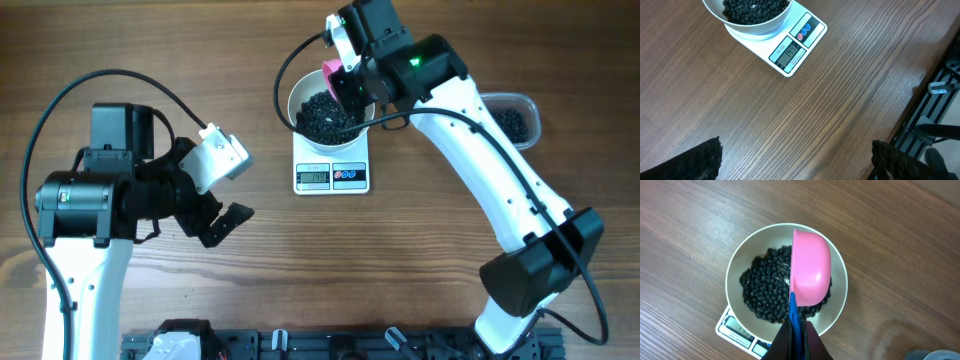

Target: Scoop item into bowl and weigh 150g on scale

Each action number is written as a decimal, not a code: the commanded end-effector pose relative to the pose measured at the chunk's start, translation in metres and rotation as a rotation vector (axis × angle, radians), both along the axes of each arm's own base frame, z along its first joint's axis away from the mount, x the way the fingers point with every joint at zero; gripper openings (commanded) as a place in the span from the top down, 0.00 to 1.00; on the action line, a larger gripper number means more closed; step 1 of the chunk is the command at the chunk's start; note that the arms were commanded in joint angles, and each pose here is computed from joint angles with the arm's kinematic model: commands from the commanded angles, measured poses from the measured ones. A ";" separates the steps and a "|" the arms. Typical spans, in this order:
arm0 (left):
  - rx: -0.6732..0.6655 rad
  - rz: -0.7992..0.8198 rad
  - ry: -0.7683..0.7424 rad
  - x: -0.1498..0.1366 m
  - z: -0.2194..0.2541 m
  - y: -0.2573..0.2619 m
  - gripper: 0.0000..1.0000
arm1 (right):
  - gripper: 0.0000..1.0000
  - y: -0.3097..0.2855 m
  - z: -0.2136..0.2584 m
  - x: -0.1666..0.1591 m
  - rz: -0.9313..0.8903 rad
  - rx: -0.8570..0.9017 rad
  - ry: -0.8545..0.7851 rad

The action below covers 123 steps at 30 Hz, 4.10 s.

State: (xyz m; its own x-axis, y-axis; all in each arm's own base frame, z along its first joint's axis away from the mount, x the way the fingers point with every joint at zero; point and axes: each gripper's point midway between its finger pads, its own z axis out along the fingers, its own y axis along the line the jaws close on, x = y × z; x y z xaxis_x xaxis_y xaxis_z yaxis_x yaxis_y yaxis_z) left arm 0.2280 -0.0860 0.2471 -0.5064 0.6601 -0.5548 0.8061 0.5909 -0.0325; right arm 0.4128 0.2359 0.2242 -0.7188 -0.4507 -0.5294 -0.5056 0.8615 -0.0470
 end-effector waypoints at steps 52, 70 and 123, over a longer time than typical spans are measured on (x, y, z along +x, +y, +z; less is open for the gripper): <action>-0.004 -0.008 -0.034 0.001 0.008 0.001 0.00 | 0.96 -0.007 -0.018 -0.009 -0.157 0.005 0.087; -0.004 -0.008 -0.034 0.001 0.008 0.001 0.00 | 0.96 0.002 -0.015 -0.006 -0.123 0.029 0.071; -0.004 -0.008 -0.034 0.001 0.008 0.001 0.00 | 0.95 0.003 -0.024 -0.001 -0.186 0.056 0.097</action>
